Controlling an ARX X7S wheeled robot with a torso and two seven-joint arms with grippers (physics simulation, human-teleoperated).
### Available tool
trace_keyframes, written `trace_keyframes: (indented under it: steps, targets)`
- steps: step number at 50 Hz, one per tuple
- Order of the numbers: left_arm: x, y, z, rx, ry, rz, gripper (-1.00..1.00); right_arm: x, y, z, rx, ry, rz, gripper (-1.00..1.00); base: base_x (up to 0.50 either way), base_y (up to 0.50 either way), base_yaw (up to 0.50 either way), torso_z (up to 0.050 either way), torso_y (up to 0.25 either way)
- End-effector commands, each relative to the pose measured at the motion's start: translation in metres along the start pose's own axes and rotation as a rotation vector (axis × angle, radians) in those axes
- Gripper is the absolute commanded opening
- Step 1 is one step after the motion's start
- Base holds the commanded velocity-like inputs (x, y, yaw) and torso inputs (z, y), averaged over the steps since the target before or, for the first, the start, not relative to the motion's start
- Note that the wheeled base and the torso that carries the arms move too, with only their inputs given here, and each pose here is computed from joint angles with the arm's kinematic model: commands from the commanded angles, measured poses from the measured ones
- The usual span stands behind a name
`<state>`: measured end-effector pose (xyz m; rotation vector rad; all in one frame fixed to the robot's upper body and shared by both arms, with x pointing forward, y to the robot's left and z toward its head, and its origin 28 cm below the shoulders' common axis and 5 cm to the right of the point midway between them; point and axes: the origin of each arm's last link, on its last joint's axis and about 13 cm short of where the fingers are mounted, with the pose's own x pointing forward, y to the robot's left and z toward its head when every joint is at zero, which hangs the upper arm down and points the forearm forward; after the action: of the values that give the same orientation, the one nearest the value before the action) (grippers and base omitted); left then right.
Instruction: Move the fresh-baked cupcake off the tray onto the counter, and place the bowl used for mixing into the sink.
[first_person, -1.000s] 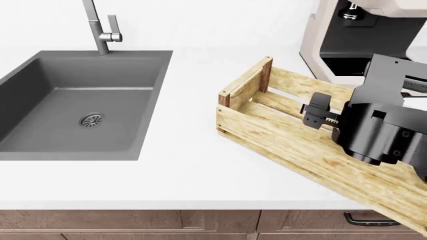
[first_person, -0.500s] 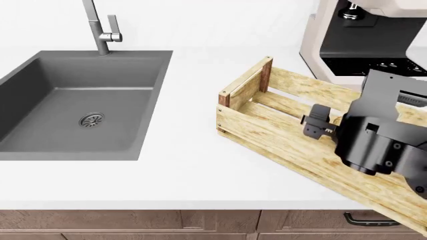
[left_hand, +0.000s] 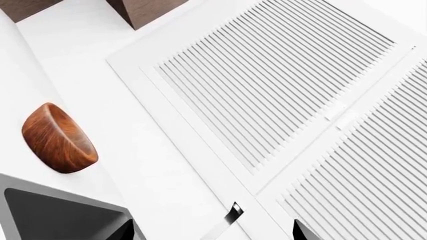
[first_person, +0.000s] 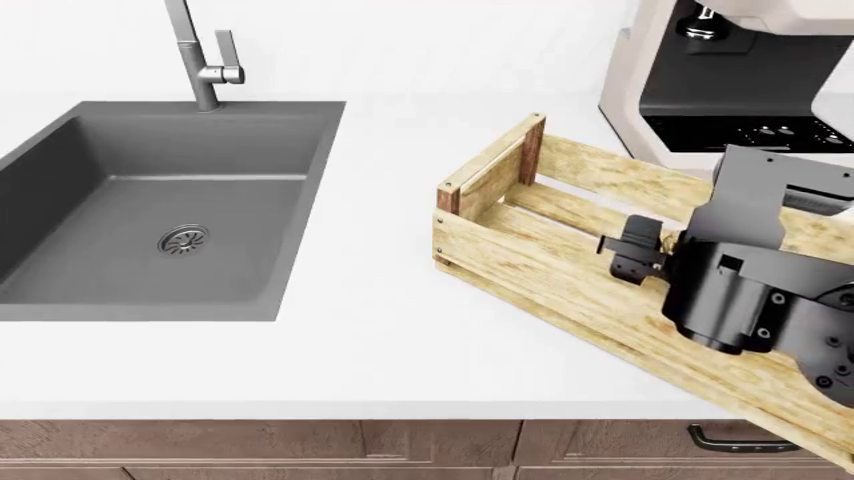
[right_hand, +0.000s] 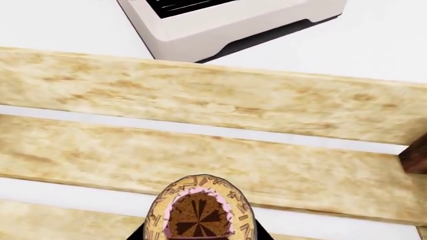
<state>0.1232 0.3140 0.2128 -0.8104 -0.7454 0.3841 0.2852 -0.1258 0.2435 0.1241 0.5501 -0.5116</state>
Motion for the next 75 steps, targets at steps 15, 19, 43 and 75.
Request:
trace_keyframes:
  steps: [15, 19, 43, 75]
  targets:
    - [0.000, 0.001, 0.000, 0.000, -0.002, 0.002, 1.00, -0.019, -0.011, 0.011, -0.026, -0.052, -0.018, -1.00, 0.00, 0.00, 0.00, 0.000, 0.000]
    - [-0.001, 0.000, 0.000, 0.001, -0.001, 0.000, 1.00, -0.026, -0.013, 0.019, -0.025, -0.083, -0.015, -1.00, 0.00, 0.00, 0.00, 0.000, 0.000]
    - [-0.001, -0.002, -0.001, 0.004, 0.003, -0.007, 1.00, -0.088, -0.010, 0.060, -0.090, -0.254, 0.056, -1.00, 0.00, 0.00, 0.00, 0.000, 0.000]
    - [-0.001, -0.001, 0.001, 0.002, -0.003, -0.005, 1.00, -0.150, 0.014, 0.065, -0.257, -0.379, 0.316, -1.00, 0.00, 0.00, 0.00, 0.000, 0.000]
